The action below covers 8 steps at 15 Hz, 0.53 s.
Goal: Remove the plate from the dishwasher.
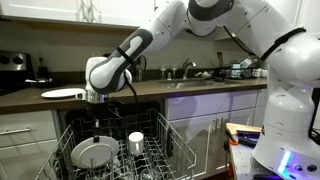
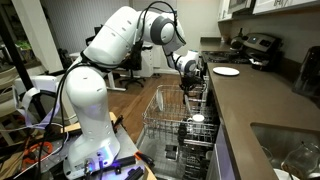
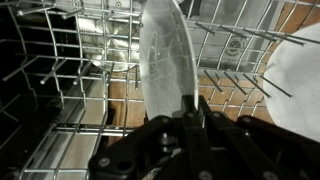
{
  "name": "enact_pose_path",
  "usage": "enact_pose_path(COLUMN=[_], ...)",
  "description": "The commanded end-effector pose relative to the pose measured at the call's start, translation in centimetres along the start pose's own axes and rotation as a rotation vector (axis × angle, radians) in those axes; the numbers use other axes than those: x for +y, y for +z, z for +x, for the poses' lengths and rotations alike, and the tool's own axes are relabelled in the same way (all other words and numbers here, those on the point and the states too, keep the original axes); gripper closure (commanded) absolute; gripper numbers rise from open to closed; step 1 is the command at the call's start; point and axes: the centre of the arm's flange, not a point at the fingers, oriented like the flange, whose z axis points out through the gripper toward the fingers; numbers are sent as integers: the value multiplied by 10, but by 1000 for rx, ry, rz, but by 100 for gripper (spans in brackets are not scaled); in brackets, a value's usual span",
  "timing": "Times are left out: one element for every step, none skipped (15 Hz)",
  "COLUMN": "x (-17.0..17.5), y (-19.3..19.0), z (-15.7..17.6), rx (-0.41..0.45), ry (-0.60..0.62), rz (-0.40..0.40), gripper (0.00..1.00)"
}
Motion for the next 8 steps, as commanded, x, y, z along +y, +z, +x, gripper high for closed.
enact_pose_path(x=[-2,-3,-5,-7,-9,-11,-14,-16], y=[-24,-27,-32,-37,-44,-50,-58,-66], z=[-7,-7,-7,-7,-6,-6,-7,-7], rx=[13,2,-9,-15,-24,-34,-39,-47], ry=[-31,-32,-31,-34,-32,-29,-27,-26], rz=[10,3,-3,-6,-9,-10,-3,0], gripper=[99,99,99,99,99,99,99,99])
